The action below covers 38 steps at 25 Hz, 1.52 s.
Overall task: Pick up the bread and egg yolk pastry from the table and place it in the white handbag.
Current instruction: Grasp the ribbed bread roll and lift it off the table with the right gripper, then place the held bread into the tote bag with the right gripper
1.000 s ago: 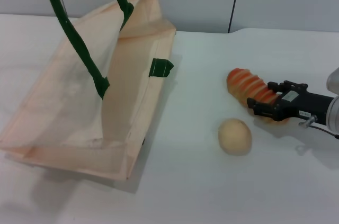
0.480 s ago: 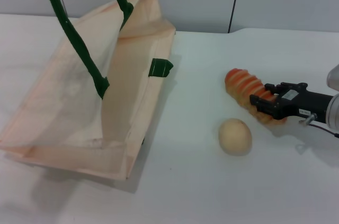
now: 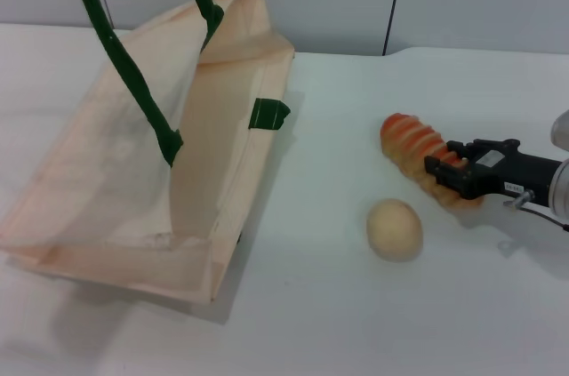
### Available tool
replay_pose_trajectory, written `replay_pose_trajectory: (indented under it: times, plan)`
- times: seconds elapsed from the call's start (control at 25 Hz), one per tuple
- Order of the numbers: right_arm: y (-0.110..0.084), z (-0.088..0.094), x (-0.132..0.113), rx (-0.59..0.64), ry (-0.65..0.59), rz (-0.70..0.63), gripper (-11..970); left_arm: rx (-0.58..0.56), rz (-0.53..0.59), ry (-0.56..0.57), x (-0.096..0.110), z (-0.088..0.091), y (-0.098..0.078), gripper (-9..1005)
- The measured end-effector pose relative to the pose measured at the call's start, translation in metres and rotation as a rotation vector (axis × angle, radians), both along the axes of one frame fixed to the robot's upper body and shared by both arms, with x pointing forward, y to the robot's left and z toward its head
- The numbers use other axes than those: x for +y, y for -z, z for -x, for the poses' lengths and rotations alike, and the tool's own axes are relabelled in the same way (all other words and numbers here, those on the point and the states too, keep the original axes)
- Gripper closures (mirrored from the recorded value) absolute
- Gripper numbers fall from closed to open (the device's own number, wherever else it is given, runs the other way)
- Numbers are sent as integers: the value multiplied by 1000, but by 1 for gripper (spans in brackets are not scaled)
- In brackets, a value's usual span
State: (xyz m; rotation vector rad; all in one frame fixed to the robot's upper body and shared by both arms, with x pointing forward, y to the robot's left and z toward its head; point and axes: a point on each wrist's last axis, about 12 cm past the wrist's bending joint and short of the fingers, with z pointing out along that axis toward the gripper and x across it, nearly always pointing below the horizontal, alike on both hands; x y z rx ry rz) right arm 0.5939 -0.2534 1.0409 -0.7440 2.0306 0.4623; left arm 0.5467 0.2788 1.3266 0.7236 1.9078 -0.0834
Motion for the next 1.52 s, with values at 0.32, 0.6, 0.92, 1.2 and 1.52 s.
replay_pose_trajectory:
  times: [0.32,0.6,0.92,1.2,1.52]
  plan:
    - [-3,-1,-2,-16,19,-21,534,-4,-5,3,-1,0,1,880]
    - [-17,1,2,-65,-17,-119,599,-7,-5,5,-1,0,1,880]
    - [-45,6,-6,-150,-66,-219,653,-19,-2,9,-2,-1,-1,880]
    - [-54,6,6,-173,-125,-269,675,-36,0,15,-4,-3,-4,880]
    - [-55,4,20,-161,-175,-279,685,-58,-13,57,-18,-6,-6,880]
